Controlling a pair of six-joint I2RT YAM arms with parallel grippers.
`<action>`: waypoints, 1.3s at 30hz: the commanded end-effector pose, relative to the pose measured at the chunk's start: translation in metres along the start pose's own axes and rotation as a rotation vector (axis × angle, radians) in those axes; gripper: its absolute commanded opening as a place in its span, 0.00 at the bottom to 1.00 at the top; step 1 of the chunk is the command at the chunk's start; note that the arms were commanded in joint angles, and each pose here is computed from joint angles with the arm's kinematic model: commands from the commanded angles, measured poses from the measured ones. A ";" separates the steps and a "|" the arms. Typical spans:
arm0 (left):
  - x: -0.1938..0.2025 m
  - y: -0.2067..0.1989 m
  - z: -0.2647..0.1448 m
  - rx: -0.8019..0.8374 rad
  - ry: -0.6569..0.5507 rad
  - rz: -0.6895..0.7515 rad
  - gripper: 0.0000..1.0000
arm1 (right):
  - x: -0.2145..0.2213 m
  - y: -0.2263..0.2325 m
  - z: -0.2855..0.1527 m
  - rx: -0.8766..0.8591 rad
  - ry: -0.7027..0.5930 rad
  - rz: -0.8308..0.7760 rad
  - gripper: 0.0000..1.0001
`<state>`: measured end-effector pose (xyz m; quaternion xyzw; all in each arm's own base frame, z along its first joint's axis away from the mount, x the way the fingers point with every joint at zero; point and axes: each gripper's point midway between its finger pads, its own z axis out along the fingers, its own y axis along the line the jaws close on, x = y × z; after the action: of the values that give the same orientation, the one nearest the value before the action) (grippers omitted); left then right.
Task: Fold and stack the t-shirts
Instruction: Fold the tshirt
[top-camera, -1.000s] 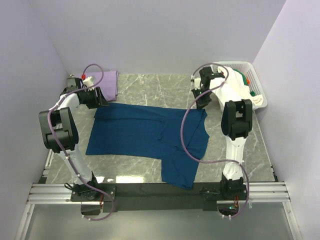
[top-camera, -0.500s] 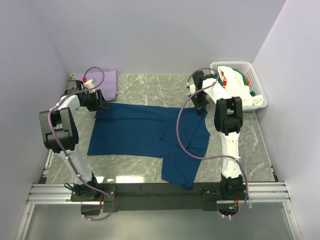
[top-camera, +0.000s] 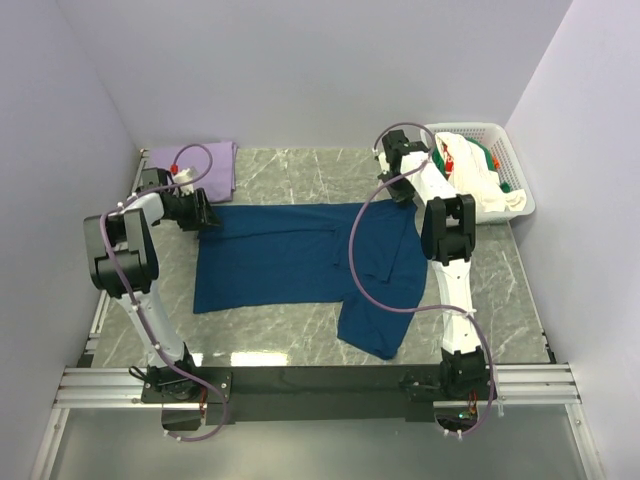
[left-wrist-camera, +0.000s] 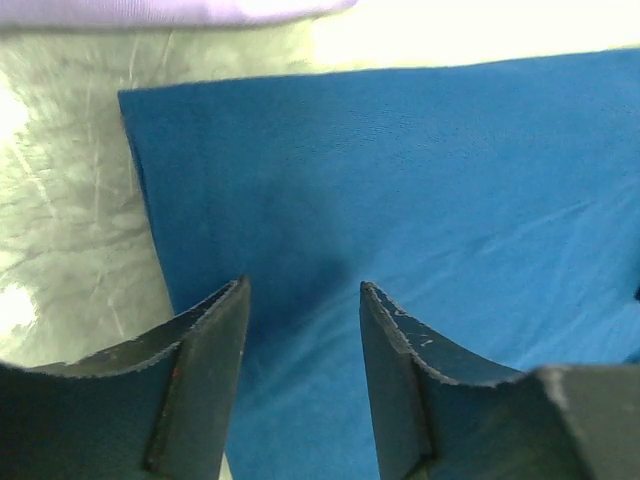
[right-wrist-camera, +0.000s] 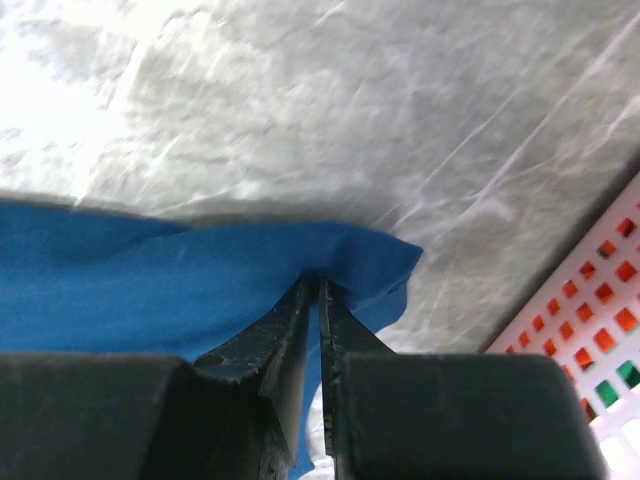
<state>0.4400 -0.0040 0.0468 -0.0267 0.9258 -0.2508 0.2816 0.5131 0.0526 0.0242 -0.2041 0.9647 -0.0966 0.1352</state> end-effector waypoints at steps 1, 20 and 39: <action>0.000 0.010 0.014 0.003 0.015 0.002 0.53 | -0.011 -0.016 0.017 0.084 -0.045 0.000 0.16; -0.006 -0.071 -0.074 0.209 -0.060 0.291 0.66 | 0.034 0.025 -0.151 -0.214 -0.291 -0.190 0.64; 0.145 -0.033 -0.105 0.111 0.221 0.814 0.64 | 0.214 0.080 -0.094 -0.282 -0.105 -0.529 0.47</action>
<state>0.2585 -0.0240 0.0653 0.3241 0.8866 -0.2214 0.2447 0.2378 0.0404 0.0473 -0.4513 0.8883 0.0382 0.0758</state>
